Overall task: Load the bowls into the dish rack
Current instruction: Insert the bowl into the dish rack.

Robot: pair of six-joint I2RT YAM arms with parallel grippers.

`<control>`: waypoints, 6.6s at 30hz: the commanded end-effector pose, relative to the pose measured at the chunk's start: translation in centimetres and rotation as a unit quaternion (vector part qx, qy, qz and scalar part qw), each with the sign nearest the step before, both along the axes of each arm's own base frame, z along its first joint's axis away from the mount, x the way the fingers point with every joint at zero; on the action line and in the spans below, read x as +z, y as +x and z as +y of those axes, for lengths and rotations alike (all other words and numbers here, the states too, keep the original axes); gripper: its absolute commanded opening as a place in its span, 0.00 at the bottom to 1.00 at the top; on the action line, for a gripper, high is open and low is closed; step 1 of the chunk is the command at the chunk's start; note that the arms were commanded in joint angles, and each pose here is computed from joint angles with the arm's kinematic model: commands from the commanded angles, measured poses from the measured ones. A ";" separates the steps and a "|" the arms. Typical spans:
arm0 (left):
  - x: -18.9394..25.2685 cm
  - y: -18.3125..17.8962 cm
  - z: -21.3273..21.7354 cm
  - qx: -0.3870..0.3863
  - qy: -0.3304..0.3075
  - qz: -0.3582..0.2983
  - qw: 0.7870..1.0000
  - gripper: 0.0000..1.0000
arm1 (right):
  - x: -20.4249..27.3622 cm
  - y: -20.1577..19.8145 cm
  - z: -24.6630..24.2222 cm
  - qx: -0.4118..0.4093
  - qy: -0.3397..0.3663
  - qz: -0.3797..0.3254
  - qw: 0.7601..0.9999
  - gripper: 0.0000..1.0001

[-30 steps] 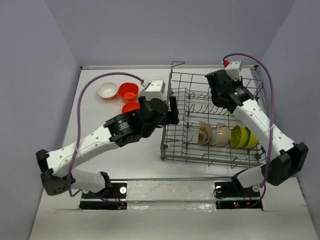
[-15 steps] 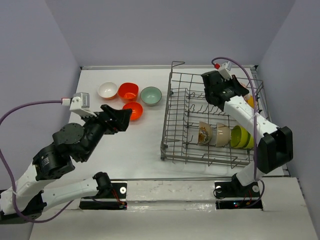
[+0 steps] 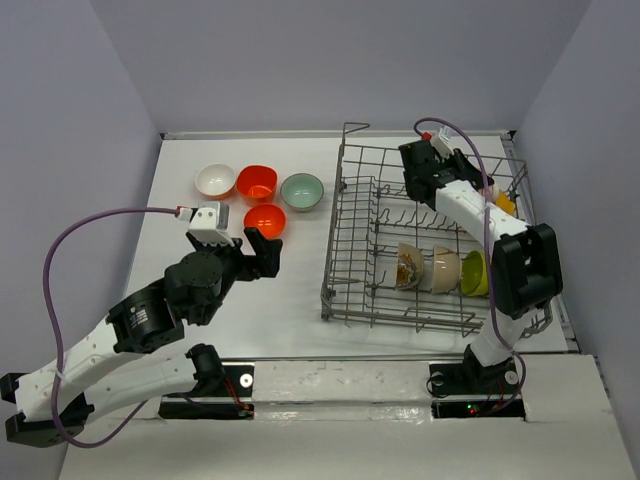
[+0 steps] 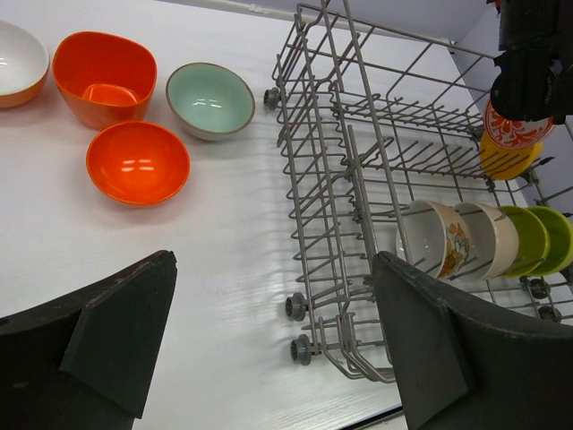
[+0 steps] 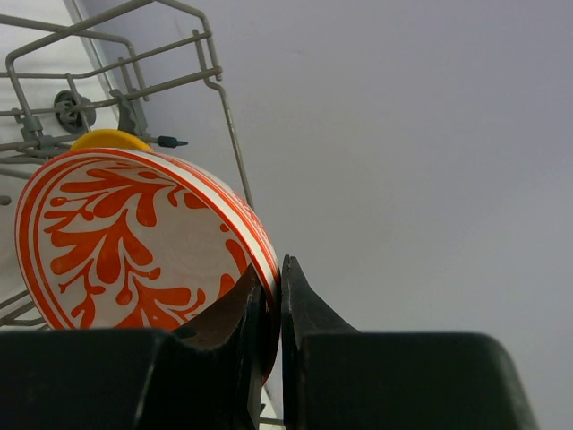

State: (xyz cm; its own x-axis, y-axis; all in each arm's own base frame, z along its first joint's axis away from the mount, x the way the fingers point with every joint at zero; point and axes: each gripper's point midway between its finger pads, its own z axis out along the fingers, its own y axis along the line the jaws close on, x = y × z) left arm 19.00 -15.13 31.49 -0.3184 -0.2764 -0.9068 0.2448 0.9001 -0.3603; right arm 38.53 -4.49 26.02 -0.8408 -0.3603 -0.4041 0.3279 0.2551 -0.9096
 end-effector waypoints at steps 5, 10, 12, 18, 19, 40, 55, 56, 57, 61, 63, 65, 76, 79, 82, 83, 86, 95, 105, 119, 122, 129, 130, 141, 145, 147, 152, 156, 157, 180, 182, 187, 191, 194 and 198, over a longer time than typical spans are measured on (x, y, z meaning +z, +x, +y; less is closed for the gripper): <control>0.0 0.4 0.4 0.009 -0.006 -0.018 1.000 0.99 | 4.6 -2.0 -1.0 -0.102 -0.076 -0.050 0.991 0.01; -0.7 0.4 0.3 0.004 -0.001 -0.015 1.000 0.99 | 5.1 -2.1 -0.9 -0.109 -0.086 -0.036 0.990 0.01; -0.7 0.3 0.4 0.001 -0.003 -0.016 1.000 0.99 | 5.5 -2.3 -1.3 -0.117 -0.088 -0.037 0.989 0.01; -1.2 0.1 0.4 -0.003 0.002 -0.014 1.000 0.99 | 5.3 -2.2 -1.2 -0.120 -0.102 -0.009 0.988 0.01; -1.2 0.1 0.4 -0.003 0.002 -0.014 1.000 0.99 | 5.2 -2.2 -1.2 -0.120 -0.102 -0.009 0.988 0.01; -2.3 0.2 0.1 -0.011 0.019 -0.009 1.000 0.99 | 1.9 -1.4 -1.5 -0.127 -0.134 0.057 0.981 0.01; -2.5 0.4 0.3 -0.012 0.022 -0.010 1.000 0.99 | -0.5 -1.6 -1.5 -0.128 -0.153 0.099 0.975 0.01; -2.5 0.4 0.3 -0.012 0.022 -0.010 1.000 0.99 | -0.5 -1.6 -1.5 -0.129 -0.153 0.099 0.975 0.01; -2.4 0.4 0.3 -0.011 0.021 -0.010 1.000 0.99 | -0.3 -1.7 -1.5 -0.130 -0.152 0.096 0.975 0.01; -2.4 0.4 0.4 -0.011 0.021 -0.010 1.000 0.99 | 0.6 -1.4 -1.1 -0.127 -0.146 0.082 0.978 0.01; -2.4 0.4 0.4 -0.010 0.019 -0.010 1.000 0.99 | 0.8 -1.4 -1.1 -0.128 -0.146 0.081 0.978 0.01; -2.5 0.4 0.4 -0.010 0.019 -0.010 1.000 0.99 | 1.2 -1.4 -1.1 -0.130 -0.144 0.076 0.978 0.01; -2.5 0.5 0.4 -0.010 0.021 -0.009 1.000 0.99 | 2.7 -1.9 -1.2 -0.136 -0.138 0.059 0.979 0.01; -2.6 0.5 0.3 -0.011 0.022 -0.008 1.000 0.99 | 3.2 -1.9 -1.2 -0.137 -0.135 0.053 0.980 0.01; -2.6 0.5 0.4 -0.009 0.023 -0.008 1.000 0.99 | 3.7 -1.9 -1.2 -0.139 -0.132 0.047 0.980 0.01; -2.7 0.5 0.4 -0.010 0.023 -0.008 1.000 0.99 | 4.1 -1.9 -1.2 -0.140 -0.130 0.042 0.981 0.01; -2.7 0.5 0.3 -0.010 0.024 -0.008 1.000 0.99 | 4.6 -1.8 -0.8 -0.135 -0.126 0.035 0.982 0.01; -2.9 0.6 0.3 -0.009 0.027 -0.005 1.000 0.99 | 4.3 -1.6 -0.3 -0.128 -0.128 0.040 0.983 0.01; -2.9 0.6 0.2 -0.013 0.028 -0.004 1.000 0.99 | 3.4 -2.0 -0.5 -0.124 -0.136 0.058 0.981 0.01; -2.9 0.5 0.1 -0.018 0.027 -0.006 0.999 0.99 | 2.0 -2.1 -0.5 -0.123 -0.152 0.089 0.977 0.01; -3.0 0.5 0.0 -0.019 0.028 -0.005 0.999 0.99 | 1.7 -1.9 -0.4 -0.123 -0.155 0.094 0.976 0.01; -3.0 0.5 0.0 -0.020 0.028 -0.005 0.999 0.99 | 0.4 -1.6 -0.3 -0.119 -0.161 0.108 0.974 0.01; -2.9 0.5 0.0 -0.020 0.028 -0.006 0.999 0.99 | 0.3 -1.6 -0.3 -0.119 -0.162 0.110 0.973 0.01; -3.0 0.5 0.0 -0.020 0.030 -0.005 0.999 0.99 | -1.0 -0.7 0.0 -0.117 -0.168 0.121 0.971 0.02; -3.0 0.5 0.0 -0.020 0.029 -0.004 0.999 0.99 | -1.7 -0.5 0.0 -0.116 -0.173 0.128 0.970 0.03; -3.0 0.5 0.0 -0.020 0.030 -0.005 0.999 0.99 | -2.1 -0.3 0.1 -0.115 -0.173 0.130 0.970 0.03; -3.1 0.5 -0.1 -0.020 0.030 -0.004 0.999 0.99 | -2.7 -0.1 0.2 -0.115 -0.177 0.134 0.968 0.03; -3.0 0.5 -0.1 -0.020 0.029 -0.004 0.999 0.99 | -3.2 0.1 0.3 -0.114 -0.180 0.139 0.967 0.03; -3.1 0.5 -0.1 -0.019 0.030 -0.004 0.999 0.99 | -3.3 0.2 0.3 -0.115 -0.182 0.142 0.966 0.03; -3.2 0.5 0.0 -0.017 0.033 -0.002 0.999 0.99 | -4.2 0.9 0.5 -0.089 -0.140 0.092 0.982 0.25; -3.2 0.5 0.0 -0.018 0.032 -0.003 0.999 0.99 | -4.3 0.6 0.4 -0.086 -0.134 0.084 0.984 0.27; -3.3 0.5 -0.1 -0.017 0.033 -0.001 0.999 0.99 | -4.9 0.1 0.0 -0.076 -0.114 0.062 0.989 0.32; -3.3 0.6 0.0 -0.017 0.033 -0.001 0.999 0.99 | -5.0 0.0 -0.1 -0.068 -0.097 0.044 0.992 0.33; -3.4 0.6 0.0 -0.016 0.034 0.000 0.999 0.99 | -4.7 -0.3 -0.3 -0.065 -0.084 0.024 0.994 0.33; -3.4 0.6 -0.1 -0.017 0.034 0.000 0.999 0.99 | -4.0 -0.6 -0.4 -0.059 -0.058 -0.014 0.996 0.33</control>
